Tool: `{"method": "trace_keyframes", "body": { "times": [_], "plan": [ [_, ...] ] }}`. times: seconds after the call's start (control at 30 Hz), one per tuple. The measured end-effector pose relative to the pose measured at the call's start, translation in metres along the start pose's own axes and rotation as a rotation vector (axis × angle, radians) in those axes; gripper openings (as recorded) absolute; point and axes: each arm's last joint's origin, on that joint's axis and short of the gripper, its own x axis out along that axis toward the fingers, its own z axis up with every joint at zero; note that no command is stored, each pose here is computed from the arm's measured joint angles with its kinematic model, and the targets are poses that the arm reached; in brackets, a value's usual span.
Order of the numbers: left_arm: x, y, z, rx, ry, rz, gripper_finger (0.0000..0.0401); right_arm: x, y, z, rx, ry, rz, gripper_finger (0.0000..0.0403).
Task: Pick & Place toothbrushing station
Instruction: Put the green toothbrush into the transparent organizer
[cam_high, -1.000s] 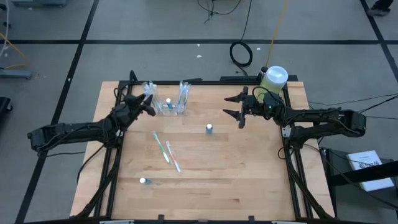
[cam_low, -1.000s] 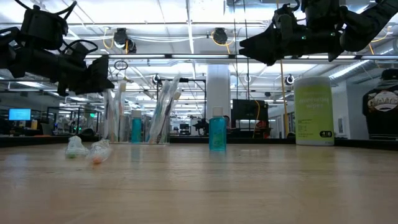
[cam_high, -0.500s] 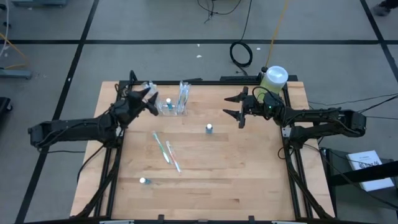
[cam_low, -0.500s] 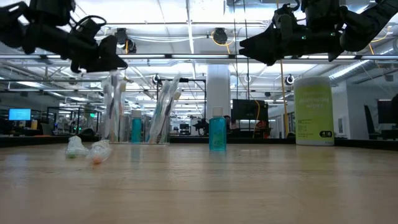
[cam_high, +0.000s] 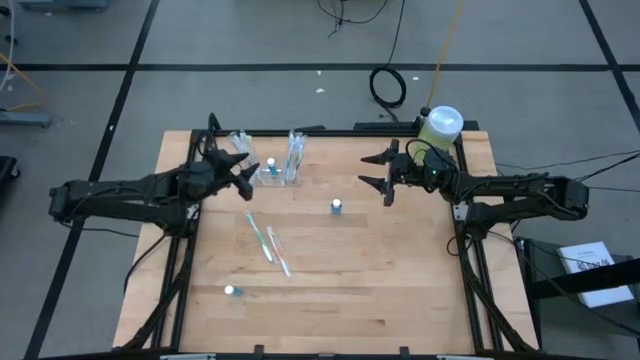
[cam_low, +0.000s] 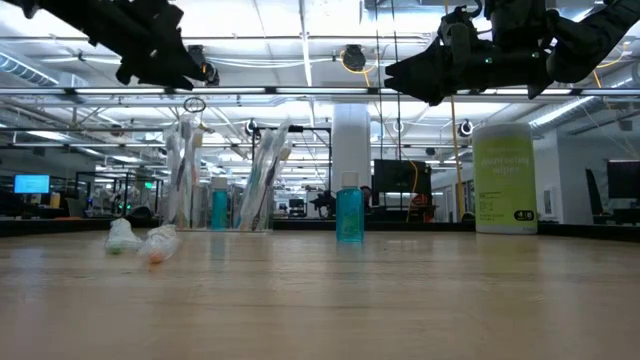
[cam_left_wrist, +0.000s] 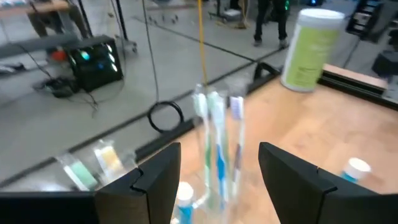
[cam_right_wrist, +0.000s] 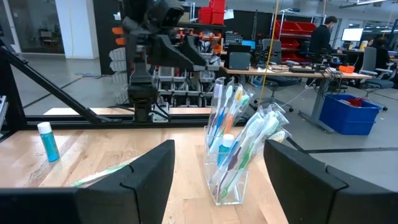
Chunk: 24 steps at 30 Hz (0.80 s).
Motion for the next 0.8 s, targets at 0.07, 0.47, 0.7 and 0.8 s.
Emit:
{"method": "trace_keyframes", "body": {
  "times": [0.07,0.47,0.7,0.8],
  "plan": [
    [-0.005,-0.005,-0.001,-0.021,0.038,-0.042,0.0218,0.000,0.000,0.000,0.001,0.000,0.000,0.0242],
    [-0.018,-0.044,-0.056,-0.197,0.585,-0.442,0.0218,0.000,0.000,0.000,0.019,0.000,0.001,0.0242],
    [-0.003,-0.050,-0.085,-0.459,0.811,-0.108,0.0218,0.000,0.000,0.001,0.017,-0.007,0.000,0.0242],
    [0.005,-0.051,-0.091,-0.563,0.836,0.001,0.0218,0.000,0.000,0.001,0.019,-0.007,0.001,0.0242]
  ]
}}
